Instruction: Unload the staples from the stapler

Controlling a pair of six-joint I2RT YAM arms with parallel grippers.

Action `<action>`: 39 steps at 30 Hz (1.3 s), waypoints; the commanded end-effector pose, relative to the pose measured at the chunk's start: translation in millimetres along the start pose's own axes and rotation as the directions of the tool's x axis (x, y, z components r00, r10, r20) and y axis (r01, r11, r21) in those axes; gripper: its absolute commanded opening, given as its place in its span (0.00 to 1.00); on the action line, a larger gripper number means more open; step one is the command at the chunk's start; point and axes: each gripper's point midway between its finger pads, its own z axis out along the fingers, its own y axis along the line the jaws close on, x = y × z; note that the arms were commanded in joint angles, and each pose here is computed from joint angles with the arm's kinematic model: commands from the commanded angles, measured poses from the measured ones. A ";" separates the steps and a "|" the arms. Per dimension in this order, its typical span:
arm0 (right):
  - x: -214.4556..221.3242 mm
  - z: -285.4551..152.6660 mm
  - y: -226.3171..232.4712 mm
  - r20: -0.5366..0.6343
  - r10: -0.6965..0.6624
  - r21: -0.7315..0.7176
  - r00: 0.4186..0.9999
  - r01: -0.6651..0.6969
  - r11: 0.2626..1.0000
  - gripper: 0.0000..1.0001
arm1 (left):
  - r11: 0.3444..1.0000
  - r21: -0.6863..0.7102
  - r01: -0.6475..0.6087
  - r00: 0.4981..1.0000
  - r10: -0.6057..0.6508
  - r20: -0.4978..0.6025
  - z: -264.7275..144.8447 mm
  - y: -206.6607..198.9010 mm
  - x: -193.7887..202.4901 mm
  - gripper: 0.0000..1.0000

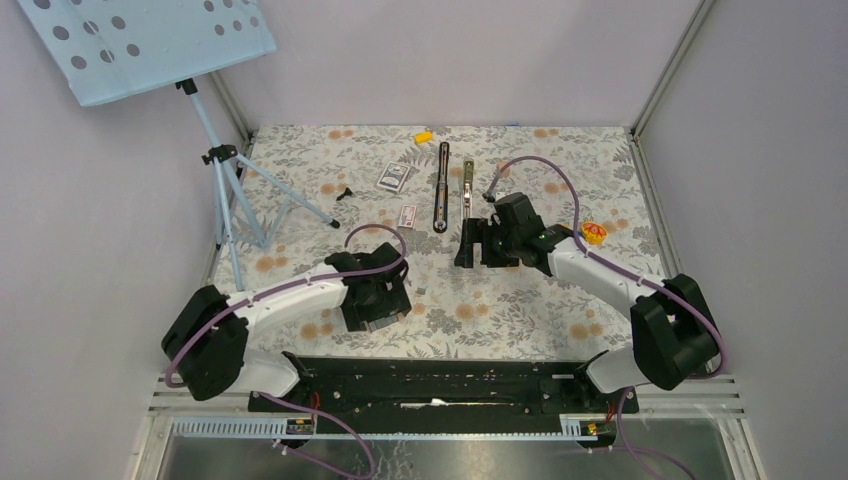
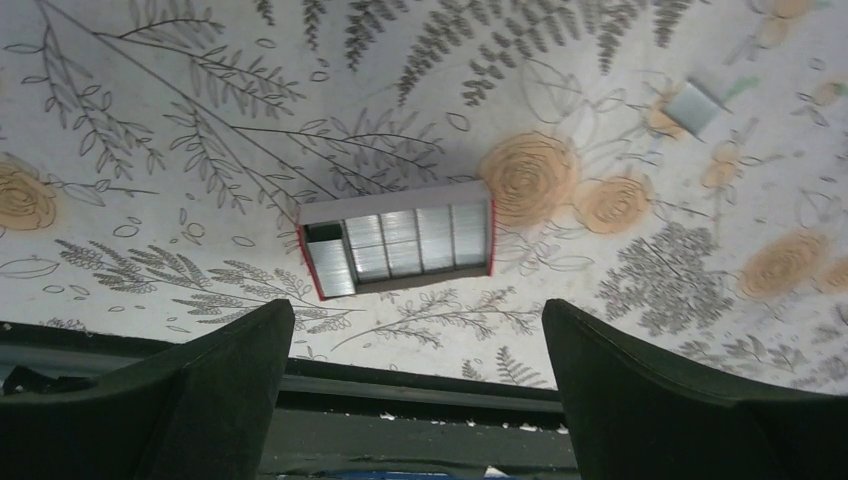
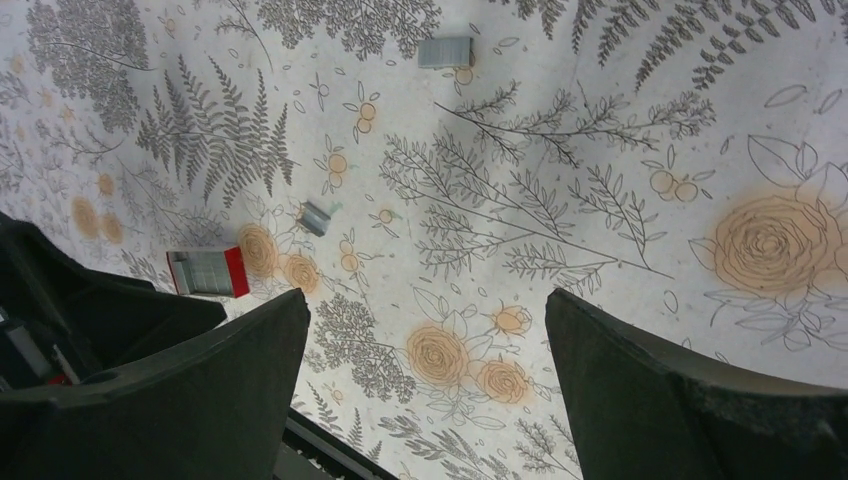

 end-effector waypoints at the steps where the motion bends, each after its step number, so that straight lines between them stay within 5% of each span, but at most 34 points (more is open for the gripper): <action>1: -0.8 -13.0 -5.8 0.033 -0.021 0.026 0.999 0.021 0.999 0.95 | 0.992 -0.086 0.088 0.996 -0.085 0.038 2.1 7.0 -4.7 0.99; 25: 2.4 -6.5 -10.7 0.011 -0.041 0.042 0.999 0.040 0.998 0.96 | 0.987 -0.139 0.078 0.996 -0.072 0.049 31.2 12.4 -4.0 0.97; 39: 3.4 -5.5 -15.1 0.003 -0.047 0.062 0.999 0.047 0.997 0.96 | 0.986 -0.148 0.075 0.997 -0.071 0.031 47.0 20.5 4.8 0.82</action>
